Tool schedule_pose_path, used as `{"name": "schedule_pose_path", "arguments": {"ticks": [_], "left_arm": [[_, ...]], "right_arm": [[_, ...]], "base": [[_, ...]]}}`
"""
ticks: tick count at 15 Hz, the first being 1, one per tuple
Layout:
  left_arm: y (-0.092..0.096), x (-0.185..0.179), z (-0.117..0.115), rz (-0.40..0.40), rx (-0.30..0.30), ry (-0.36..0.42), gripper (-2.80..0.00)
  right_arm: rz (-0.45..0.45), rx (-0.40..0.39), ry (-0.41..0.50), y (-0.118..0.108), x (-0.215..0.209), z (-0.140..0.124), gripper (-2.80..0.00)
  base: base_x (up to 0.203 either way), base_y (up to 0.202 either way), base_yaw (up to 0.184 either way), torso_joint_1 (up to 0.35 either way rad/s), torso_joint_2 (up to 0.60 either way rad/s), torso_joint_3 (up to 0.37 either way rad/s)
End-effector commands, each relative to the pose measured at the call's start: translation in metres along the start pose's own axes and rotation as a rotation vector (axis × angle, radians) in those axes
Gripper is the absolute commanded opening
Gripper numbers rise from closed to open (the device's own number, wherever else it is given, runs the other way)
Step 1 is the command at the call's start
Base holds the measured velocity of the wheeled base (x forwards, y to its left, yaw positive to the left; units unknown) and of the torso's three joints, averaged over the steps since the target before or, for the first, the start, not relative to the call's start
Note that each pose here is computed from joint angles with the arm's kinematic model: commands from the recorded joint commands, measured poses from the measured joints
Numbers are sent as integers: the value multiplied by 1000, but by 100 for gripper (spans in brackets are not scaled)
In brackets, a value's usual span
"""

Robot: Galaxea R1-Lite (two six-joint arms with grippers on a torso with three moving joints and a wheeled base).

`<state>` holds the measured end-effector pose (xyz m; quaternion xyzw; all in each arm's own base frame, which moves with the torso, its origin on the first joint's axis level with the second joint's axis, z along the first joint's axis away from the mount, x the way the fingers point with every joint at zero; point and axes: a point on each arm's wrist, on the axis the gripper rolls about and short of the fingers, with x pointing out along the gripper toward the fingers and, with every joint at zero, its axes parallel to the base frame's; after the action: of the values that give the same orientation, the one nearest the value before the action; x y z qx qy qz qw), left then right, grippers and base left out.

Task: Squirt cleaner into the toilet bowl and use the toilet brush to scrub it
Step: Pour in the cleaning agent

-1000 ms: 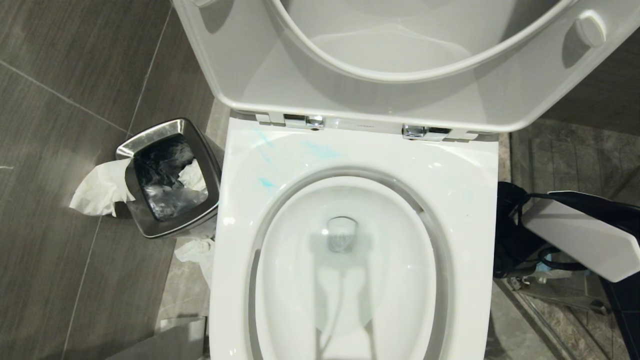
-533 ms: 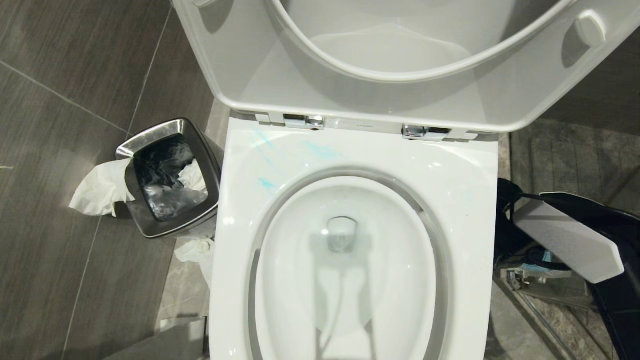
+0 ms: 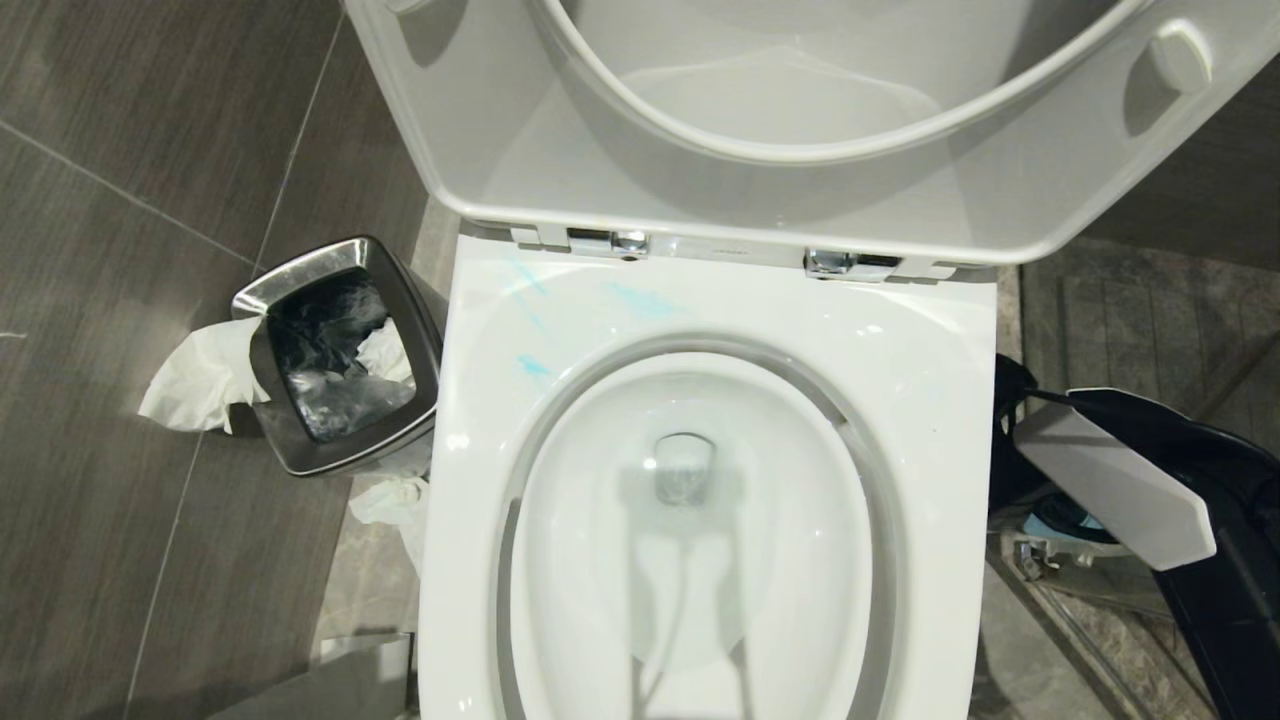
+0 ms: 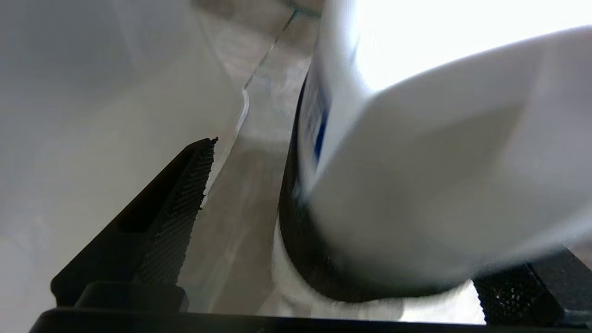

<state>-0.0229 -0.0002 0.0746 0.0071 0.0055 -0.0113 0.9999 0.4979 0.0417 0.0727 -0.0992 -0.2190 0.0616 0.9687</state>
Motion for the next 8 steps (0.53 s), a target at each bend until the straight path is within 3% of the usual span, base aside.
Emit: {"name": "schedule_pose_path", "arguments": {"ticks": [1,8], "left_arm": [[0,0,0,0,0,1,-280],[0,0,0,0,0,3,-280]], "right_arm": [[-8,-8,-46,-2,6,9,0],[-7,-20,-26,0,3,1,0]], "base": [[0,0,0,0,0,0],[0,0,0,0,0,0]]}}
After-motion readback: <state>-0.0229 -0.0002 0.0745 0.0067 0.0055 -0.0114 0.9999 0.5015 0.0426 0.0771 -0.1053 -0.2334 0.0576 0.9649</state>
